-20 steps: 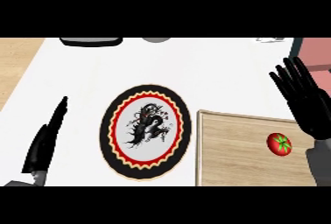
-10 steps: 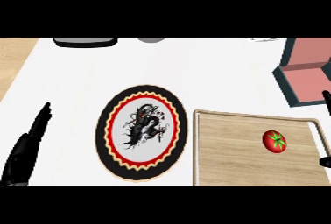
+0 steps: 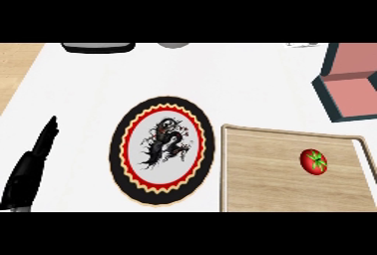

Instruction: Pick the tomato from the tray and place it in the plate

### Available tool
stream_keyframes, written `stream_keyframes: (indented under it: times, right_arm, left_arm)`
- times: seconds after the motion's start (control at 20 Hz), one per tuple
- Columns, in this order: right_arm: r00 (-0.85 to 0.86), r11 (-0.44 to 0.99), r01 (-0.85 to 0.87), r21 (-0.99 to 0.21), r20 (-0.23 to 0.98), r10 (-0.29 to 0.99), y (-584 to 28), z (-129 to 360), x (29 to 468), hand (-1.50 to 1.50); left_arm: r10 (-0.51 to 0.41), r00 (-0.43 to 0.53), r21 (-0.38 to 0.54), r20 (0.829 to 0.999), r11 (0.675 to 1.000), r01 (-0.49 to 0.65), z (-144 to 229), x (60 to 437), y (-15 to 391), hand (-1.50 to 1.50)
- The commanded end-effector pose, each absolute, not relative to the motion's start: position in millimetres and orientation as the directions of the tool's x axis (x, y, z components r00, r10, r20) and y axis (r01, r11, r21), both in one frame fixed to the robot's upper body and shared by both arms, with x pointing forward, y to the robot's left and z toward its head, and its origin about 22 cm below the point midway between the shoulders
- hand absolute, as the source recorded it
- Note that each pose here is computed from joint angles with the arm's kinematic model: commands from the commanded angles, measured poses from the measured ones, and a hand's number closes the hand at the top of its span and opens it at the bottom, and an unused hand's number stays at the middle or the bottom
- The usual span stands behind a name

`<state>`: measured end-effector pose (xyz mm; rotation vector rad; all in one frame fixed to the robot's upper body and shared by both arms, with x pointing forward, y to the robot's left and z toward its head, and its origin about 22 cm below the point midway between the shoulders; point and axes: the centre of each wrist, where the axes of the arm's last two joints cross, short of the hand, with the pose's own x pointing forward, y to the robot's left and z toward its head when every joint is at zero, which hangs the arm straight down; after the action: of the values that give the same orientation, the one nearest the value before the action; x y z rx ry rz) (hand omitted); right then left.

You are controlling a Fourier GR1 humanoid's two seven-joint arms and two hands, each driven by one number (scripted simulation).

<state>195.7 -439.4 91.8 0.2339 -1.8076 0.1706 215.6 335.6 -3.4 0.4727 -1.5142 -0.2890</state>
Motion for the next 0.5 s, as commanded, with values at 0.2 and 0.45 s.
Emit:
stream_keyframes:
  times: [0.2, 0.45]
  right_arm:
    - [-0.115, 0.867, -0.367, -0.336, 0.942, 0.316, -460.4, 125.3, 209.3, -1.50]
    - [-0.069, 0.790, -0.436, -0.431, 0.892, 0.448, -436.8, 141.7, 237.6, -1.50]
  left_arm:
    - [-0.473, 0.038, 0.474, 0.880, 0.876, -0.090, 3.3, 208.6, 344.2, 0.00]
    - [-0.454, 0.063, 0.458, 0.889, 0.883, -0.097, -7.0, 222.9, 325.4, 0.00]
